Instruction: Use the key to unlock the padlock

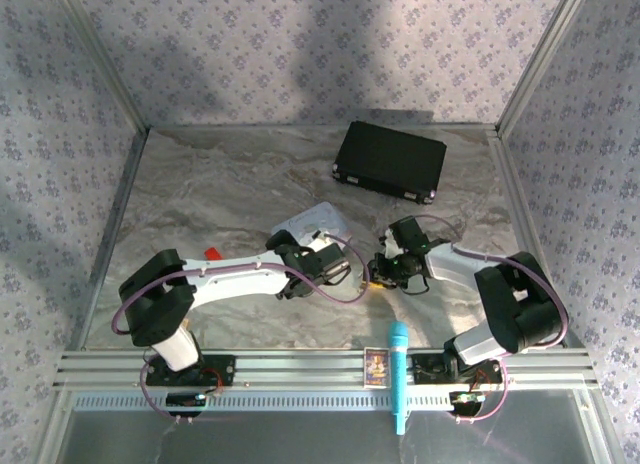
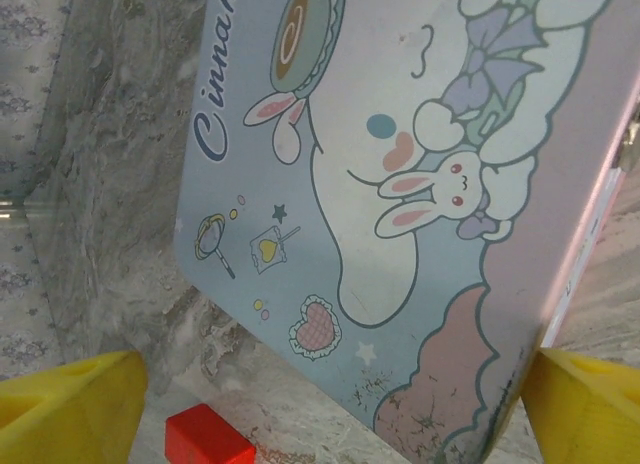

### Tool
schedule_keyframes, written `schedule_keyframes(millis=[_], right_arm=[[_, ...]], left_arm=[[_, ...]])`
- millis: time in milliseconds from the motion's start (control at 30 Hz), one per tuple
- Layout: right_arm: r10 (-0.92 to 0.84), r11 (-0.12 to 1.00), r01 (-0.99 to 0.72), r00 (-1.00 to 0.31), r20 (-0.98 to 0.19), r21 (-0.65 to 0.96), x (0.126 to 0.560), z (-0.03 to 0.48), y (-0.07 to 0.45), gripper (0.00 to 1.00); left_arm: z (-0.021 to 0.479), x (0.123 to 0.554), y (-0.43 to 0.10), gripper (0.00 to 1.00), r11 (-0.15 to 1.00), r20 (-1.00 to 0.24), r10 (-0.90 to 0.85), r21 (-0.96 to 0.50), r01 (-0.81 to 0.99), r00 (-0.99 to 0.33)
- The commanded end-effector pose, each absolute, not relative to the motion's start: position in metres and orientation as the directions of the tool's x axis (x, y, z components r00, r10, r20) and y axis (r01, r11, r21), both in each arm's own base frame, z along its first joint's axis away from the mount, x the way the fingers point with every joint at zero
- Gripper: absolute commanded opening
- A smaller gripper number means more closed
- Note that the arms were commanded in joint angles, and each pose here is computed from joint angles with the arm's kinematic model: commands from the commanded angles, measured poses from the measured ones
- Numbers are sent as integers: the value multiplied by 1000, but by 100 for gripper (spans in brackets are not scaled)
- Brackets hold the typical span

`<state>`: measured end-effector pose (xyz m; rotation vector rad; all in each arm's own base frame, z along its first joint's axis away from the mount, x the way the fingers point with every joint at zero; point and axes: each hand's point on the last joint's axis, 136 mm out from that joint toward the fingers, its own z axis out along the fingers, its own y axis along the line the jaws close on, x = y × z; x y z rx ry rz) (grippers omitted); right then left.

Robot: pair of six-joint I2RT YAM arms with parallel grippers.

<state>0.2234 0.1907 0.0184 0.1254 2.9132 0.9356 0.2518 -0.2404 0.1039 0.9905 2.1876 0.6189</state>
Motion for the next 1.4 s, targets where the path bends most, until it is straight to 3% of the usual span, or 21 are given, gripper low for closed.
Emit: schedule_keyframes(millis=[0,67,333,767,1033,1200,1233,1367], right_arm=[[112,899,113,-993,27,423,197,-6,155,25],[110,896,107,-994,16,431,199,-3,156,33],[114,920,83,-992,-57,382,209,9,147,37],[89,943,11,-972,-219,333,232,49,143,54],[90,939,-6,-961,-263,343,237,62,145,58],[93,944,-21,-940,-328,328,243,83,137,73],[98,946,-21,-933,-346,324,245,88,134,85],[143,969,25,-870,-473,247,261,108,103,88]], left_arm=[[122,256,-244,95,647,-432,750,639,417,-501],[123,255,-244,95,652,-438,746,635,414,-501],[137,254,-240,97,682,-472,720,620,389,-509],[120,260,-181,99,691,-412,611,695,201,-676],[120,295,-158,100,763,-468,530,627,157,-707],[119,284,-170,100,822,-514,510,527,215,-690],[120,278,-172,100,841,-533,497,491,228,-684],[144,259,-173,100,921,-663,388,298,250,-641]])
